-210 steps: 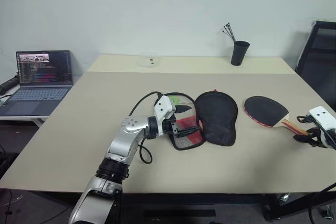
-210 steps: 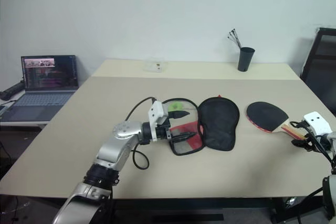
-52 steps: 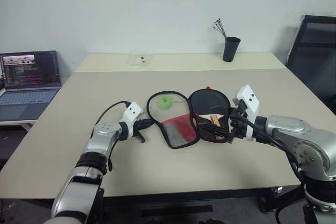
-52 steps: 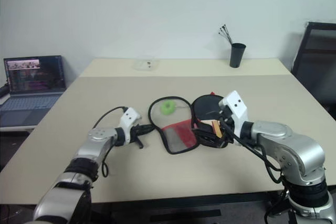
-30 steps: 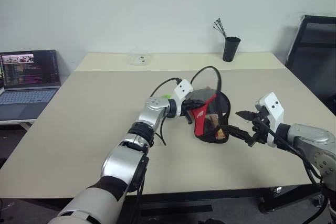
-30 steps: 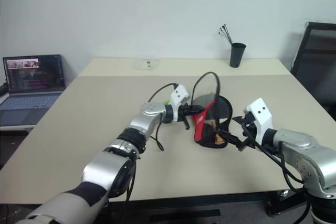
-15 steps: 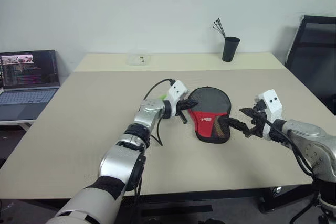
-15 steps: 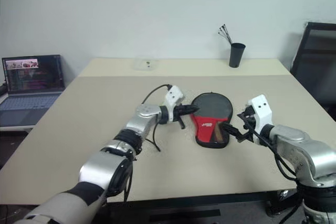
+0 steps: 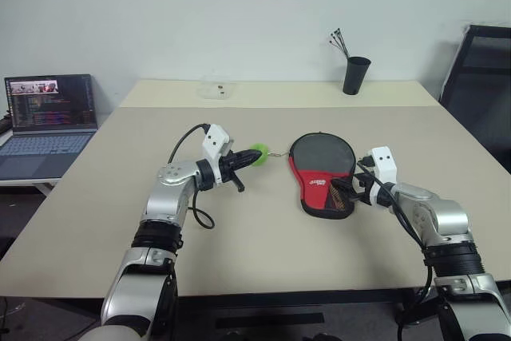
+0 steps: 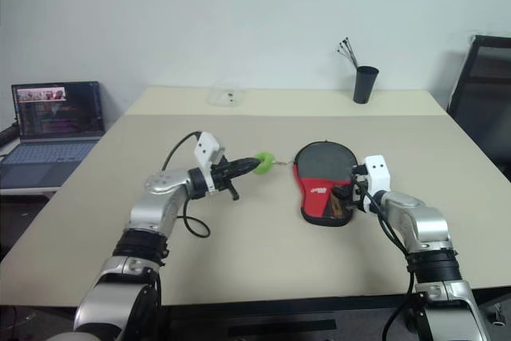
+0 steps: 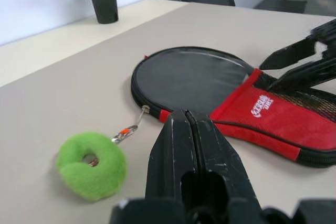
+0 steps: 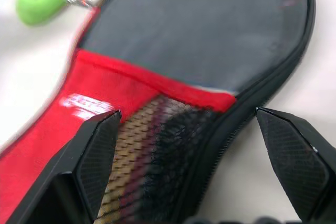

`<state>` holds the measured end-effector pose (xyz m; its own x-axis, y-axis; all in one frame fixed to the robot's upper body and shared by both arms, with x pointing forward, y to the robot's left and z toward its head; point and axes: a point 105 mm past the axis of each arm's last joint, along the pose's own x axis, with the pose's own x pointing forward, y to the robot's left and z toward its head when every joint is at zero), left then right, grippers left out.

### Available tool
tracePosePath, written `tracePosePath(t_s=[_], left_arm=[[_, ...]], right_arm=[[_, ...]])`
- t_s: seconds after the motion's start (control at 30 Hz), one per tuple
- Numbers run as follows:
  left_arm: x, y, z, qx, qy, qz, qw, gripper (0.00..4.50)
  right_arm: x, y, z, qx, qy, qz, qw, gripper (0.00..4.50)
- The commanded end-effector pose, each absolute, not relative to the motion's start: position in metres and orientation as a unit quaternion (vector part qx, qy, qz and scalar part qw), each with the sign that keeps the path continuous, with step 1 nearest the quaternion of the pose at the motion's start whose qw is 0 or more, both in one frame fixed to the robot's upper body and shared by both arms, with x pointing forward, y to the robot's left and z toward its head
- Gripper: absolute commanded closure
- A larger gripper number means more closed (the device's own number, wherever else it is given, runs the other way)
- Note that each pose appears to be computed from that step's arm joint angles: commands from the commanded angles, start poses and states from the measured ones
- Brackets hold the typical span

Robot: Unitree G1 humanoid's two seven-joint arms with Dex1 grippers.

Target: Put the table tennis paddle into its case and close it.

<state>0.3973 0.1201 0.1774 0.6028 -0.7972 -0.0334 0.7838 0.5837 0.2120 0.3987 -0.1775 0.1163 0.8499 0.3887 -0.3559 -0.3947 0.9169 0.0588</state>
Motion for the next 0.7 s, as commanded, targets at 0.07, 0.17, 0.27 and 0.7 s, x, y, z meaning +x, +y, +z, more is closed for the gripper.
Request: tracePosePath(t_s=[0.07, 0.17, 0.27, 0.7], left_arm=[[0.389, 0.115, 0.199, 0.118, -0.065, -0.444, 0.886, 4.46], [0.385, 0.112, 0.2, 0.12, -0.067, -0.446, 0.884, 4.46], [0.384, 0.11, 0.2, 0.122, -0.067, -0.448, 0.883, 4.46], [0.383, 0.11, 0.196, 0.134, -0.062, -0.454, 0.879, 4.46]], right_arm=[[0.407, -0.19, 0.123, -0.027, 0.172, 0.199, 0.964, 0.0], [0.409, -0.192, 0.12, -0.018, 0.179, 0.199, 0.963, 0.0], [0.41, -0.193, 0.116, -0.025, 0.19, 0.201, 0.961, 0.0], [0.413, -0.163, 0.088, -0.041, 0.24, 0.25, 0.937, 0.0]])
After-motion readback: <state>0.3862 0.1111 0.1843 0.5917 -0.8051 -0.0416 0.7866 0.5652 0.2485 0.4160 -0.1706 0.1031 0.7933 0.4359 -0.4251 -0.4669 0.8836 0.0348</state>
